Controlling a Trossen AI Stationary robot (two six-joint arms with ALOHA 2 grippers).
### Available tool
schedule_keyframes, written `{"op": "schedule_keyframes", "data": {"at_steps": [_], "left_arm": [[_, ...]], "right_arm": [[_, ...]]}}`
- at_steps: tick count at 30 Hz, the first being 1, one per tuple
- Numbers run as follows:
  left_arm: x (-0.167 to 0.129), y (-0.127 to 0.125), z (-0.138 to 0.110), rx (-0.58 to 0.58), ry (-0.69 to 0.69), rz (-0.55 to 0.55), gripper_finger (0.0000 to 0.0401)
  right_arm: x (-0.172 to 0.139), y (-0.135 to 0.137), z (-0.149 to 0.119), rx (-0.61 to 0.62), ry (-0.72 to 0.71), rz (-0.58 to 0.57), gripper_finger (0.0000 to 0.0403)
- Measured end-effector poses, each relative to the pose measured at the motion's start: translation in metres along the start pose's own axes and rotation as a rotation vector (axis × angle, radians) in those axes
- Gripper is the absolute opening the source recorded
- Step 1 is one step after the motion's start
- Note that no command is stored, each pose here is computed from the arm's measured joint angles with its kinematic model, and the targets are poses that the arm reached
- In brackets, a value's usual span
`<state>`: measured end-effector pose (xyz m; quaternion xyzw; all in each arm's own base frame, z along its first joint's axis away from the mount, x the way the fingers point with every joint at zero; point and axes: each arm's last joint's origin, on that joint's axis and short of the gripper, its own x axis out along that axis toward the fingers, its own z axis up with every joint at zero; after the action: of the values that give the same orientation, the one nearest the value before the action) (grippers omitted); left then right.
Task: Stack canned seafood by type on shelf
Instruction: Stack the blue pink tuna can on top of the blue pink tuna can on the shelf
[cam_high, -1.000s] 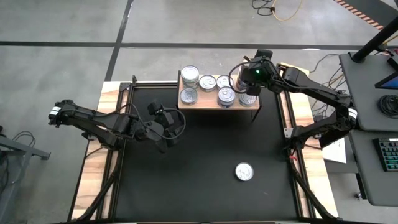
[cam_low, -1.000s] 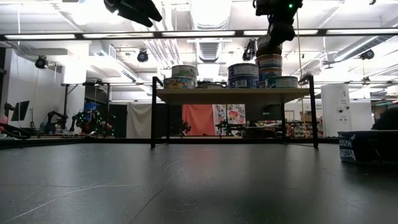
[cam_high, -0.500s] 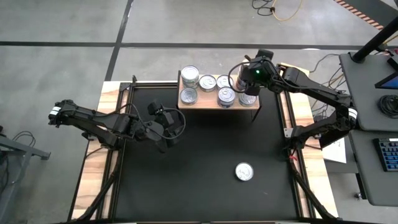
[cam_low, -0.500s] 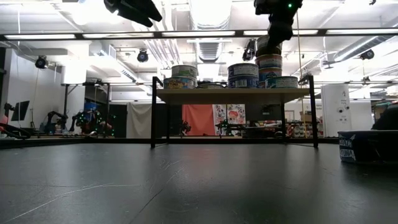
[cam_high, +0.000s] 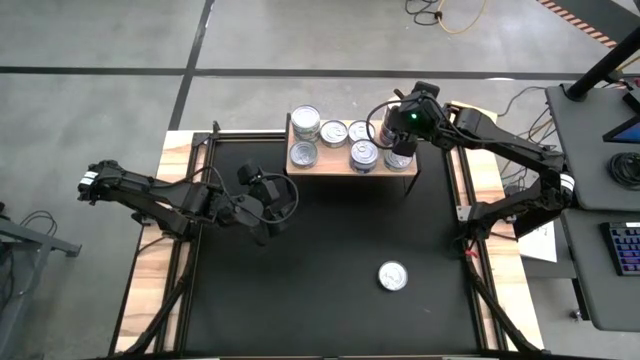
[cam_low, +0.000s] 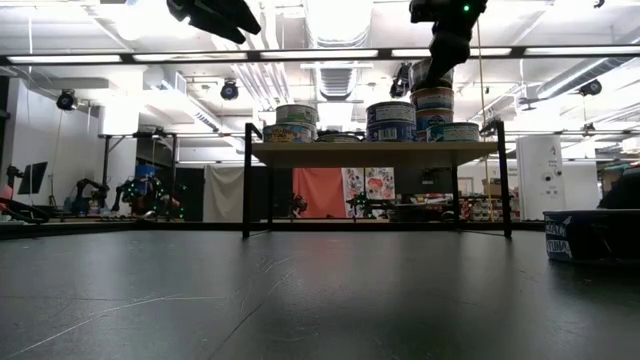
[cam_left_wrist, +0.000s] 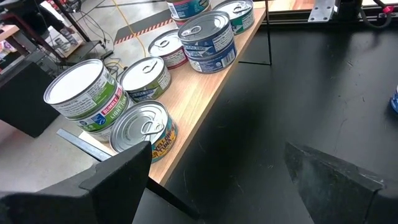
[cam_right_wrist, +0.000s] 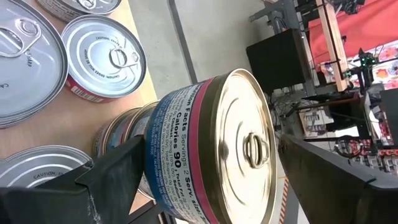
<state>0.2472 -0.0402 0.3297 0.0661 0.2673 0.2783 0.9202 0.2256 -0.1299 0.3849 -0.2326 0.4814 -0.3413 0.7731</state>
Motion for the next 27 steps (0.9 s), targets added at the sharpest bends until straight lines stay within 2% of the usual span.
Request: {"op": "schedule_keyframes", "data": {"at_steps": [27], "left_arm": [[0.0,0.0001,-0.0007,-0.006,0.006,0.001,0.035]], "right_arm": [[-0.0047,-0.0024,-0.0014,0.061,-0.015,-0.008,0.0354]]}}
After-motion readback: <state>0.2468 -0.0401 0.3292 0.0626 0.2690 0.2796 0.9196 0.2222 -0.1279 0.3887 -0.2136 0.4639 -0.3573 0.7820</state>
